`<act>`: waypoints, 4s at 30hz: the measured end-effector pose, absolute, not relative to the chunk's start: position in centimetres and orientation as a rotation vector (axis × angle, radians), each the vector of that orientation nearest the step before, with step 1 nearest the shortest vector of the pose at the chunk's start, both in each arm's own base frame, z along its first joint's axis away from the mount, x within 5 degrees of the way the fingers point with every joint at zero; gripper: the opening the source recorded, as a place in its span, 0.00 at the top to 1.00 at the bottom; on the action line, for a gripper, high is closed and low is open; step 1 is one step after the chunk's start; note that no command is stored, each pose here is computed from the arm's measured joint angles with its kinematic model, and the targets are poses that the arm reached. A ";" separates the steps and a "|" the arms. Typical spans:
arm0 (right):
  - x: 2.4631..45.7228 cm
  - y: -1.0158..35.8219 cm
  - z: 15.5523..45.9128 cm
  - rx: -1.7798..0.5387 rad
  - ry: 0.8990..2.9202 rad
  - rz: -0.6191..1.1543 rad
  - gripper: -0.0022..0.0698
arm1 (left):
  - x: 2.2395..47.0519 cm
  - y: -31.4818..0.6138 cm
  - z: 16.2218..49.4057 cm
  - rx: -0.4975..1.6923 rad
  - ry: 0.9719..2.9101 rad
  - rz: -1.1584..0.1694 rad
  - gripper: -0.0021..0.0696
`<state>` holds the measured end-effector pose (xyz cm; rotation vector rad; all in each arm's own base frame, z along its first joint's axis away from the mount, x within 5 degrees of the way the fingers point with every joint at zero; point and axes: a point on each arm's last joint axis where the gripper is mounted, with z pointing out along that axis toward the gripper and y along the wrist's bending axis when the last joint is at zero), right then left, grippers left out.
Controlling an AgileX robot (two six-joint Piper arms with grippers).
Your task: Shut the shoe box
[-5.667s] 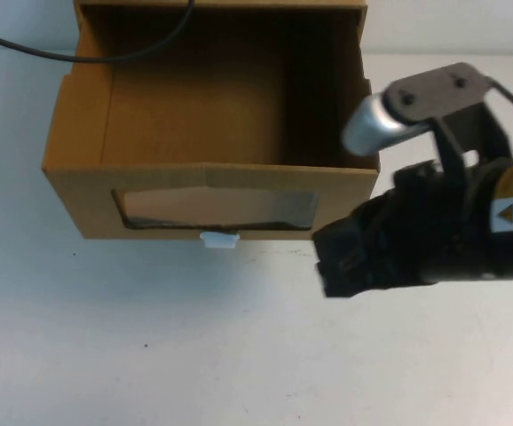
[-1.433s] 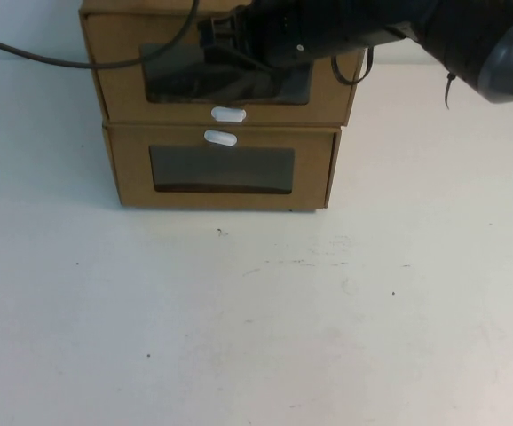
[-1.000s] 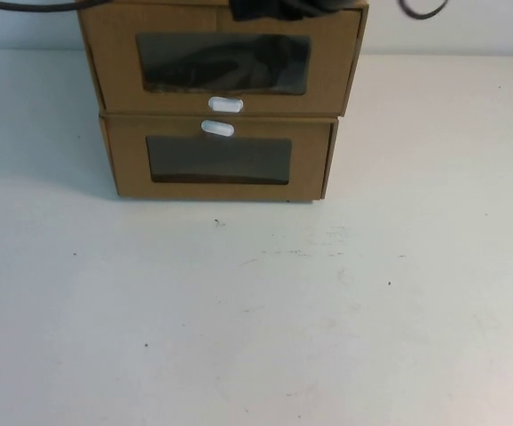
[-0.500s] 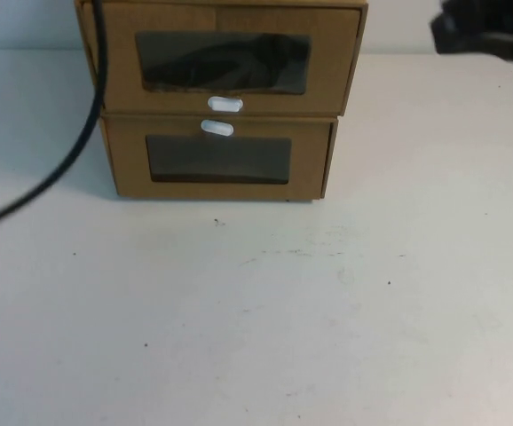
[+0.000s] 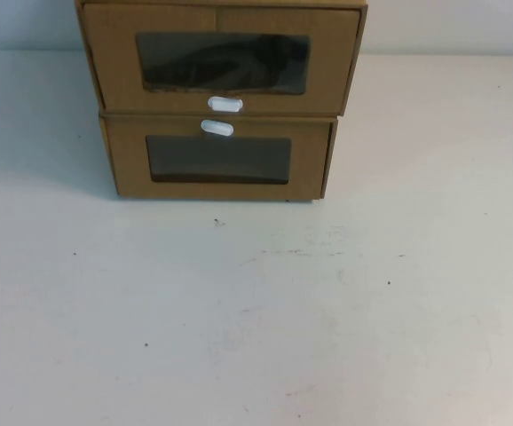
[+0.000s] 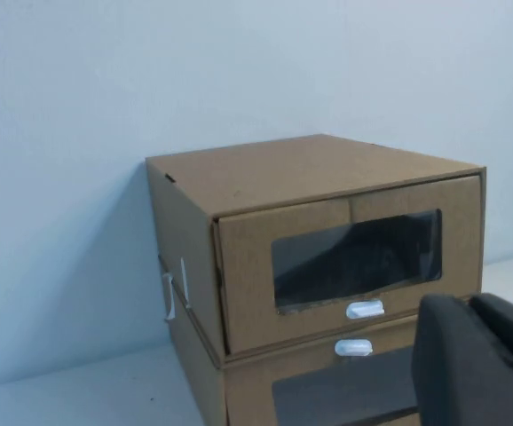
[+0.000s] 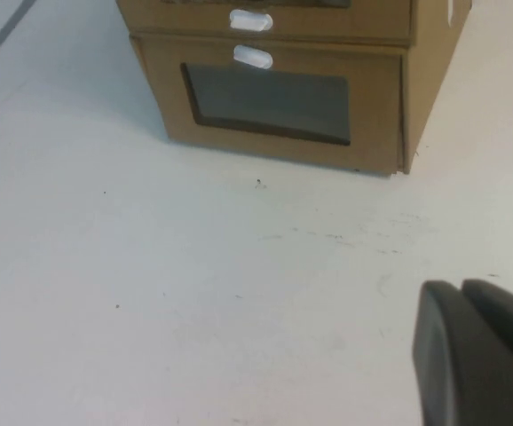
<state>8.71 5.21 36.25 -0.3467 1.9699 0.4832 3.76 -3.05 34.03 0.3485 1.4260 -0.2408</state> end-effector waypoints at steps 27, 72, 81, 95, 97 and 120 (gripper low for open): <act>8.4 4.4 23.3 -0.190 1.524 0.569 0.99 | 5.6 -1.6 19.5 0.179 1.609 -0.141 0.98; 5.4 0.3 17.5 0.012 1.830 0.070 0.99 | 5.6 -1.7 19.4 0.196 1.618 -0.144 0.98; 5.3 0.3 17.3 0.009 1.856 0.067 0.99 | 5.6 -1.7 19.4 0.196 1.618 -0.144 0.98; 5.3 0.3 17.3 0.008 1.856 0.066 0.99 | 5.6 -1.7 19.4 0.196 1.618 -0.143 0.98; 5.3 0.3 17.3 0.008 1.856 0.066 0.99 | 5.6 -1.7 19.4 0.196 1.618 -0.143 0.98; 5.3 0.3 17.3 0.006 1.856 0.064 0.99 | 5.3 -0.5 17.2 0.148 1.856 -0.014 0.98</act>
